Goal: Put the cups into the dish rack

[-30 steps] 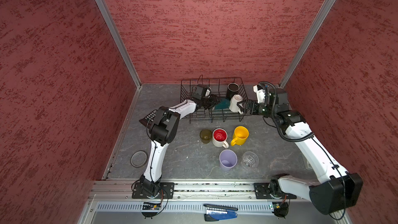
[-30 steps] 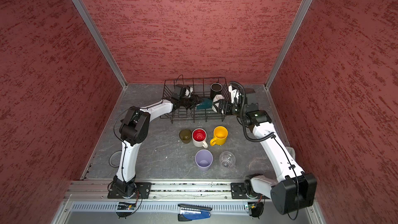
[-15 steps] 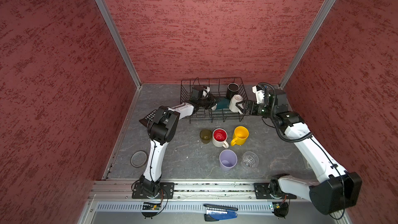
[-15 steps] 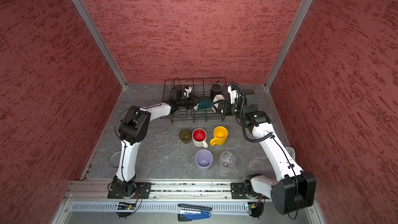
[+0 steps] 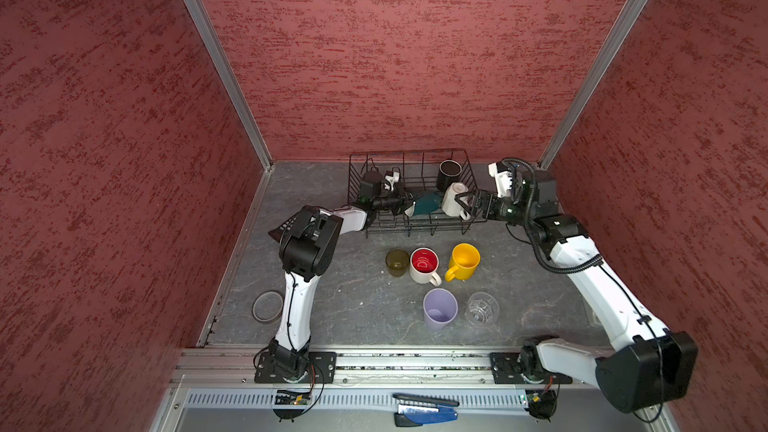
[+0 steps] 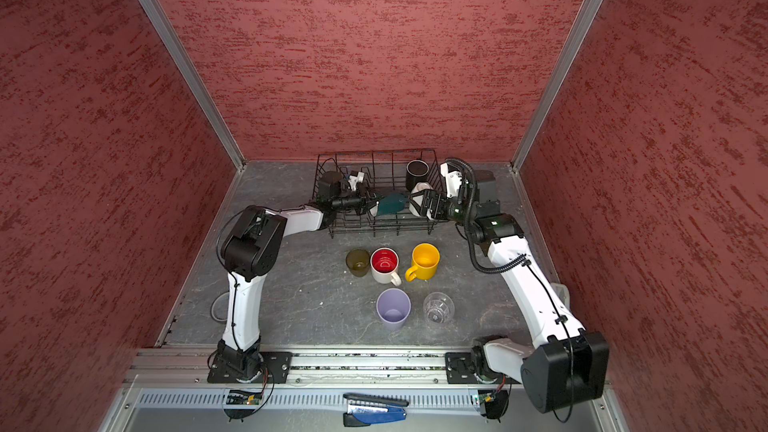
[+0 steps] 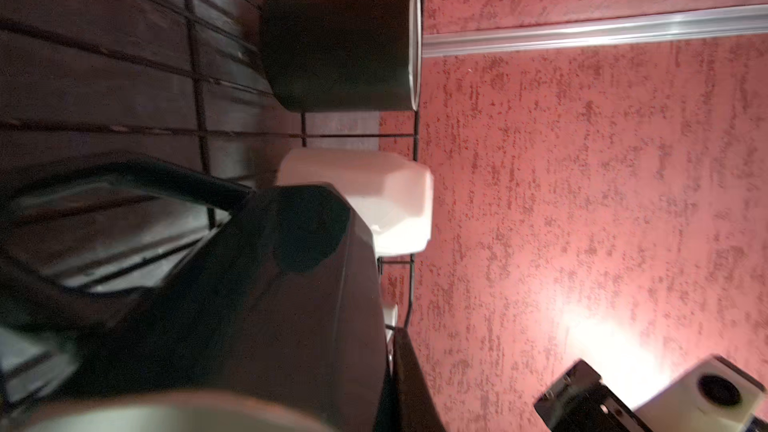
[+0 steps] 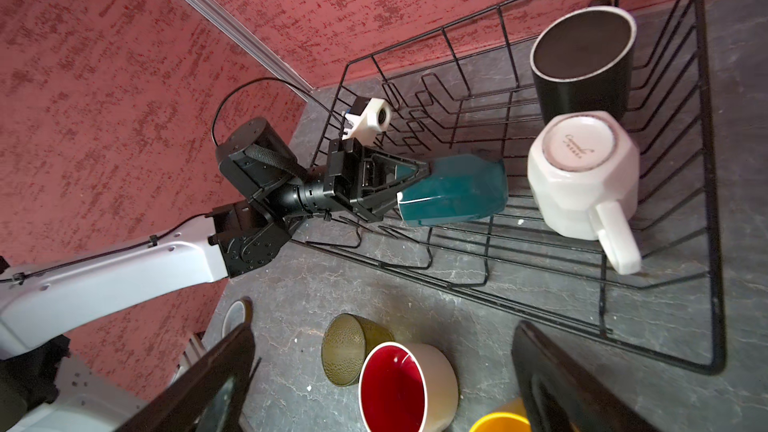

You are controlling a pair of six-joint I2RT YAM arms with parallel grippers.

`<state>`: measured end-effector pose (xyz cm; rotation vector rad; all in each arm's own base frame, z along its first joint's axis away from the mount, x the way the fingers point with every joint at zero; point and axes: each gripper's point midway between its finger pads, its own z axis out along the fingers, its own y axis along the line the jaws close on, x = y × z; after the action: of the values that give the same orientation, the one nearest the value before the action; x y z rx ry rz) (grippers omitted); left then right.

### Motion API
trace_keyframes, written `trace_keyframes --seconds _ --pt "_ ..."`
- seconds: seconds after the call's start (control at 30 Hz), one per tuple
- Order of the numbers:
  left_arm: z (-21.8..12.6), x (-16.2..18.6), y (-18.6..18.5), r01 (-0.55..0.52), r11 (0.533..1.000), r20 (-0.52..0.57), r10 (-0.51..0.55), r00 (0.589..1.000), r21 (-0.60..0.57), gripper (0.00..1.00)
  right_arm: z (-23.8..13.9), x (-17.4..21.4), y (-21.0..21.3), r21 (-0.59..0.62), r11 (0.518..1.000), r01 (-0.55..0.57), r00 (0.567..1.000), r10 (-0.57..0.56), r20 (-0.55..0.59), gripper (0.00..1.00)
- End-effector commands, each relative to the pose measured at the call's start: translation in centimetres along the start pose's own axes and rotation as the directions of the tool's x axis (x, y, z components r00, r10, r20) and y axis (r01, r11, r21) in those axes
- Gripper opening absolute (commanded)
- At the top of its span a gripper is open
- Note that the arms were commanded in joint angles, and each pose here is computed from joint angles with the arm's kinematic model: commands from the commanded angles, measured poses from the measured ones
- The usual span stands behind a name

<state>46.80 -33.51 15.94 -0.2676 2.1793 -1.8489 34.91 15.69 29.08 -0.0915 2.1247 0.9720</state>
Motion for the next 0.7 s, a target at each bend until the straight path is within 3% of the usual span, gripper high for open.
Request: trace_keyframes --seconds 0.0,0.17,0.4,0.67 --pt "-3.9 1.1 -12.0 -0.246 0.927 -0.012 0.260 0.966 0.282 0.00 -0.3 -1.8 2.1 -0.123 0.992 0.007 1.000 -0.003 0.029 0.98" --pt "-7.0 3.8 -15.1 -0.354 0.855 -0.042 0.398 0.916 0.380 0.00 -0.1 -2.3 3.4 -0.226 0.974 0.000 1.000 0.002 0.011 0.98" --pt "-9.3 6.9 -15.8 -0.510 0.750 -0.020 0.570 0.821 0.422 0.00 0.1 -2.4 5.1 -0.343 0.939 -0.018 1.000 0.010 -0.026 0.99" --pt "-10.5 8.7 -15.8 -0.587 0.674 0.013 0.652 0.758 0.449 0.00 0.6 -2.3 6.8 -0.424 0.905 -0.037 0.997 0.008 -0.071 0.99"
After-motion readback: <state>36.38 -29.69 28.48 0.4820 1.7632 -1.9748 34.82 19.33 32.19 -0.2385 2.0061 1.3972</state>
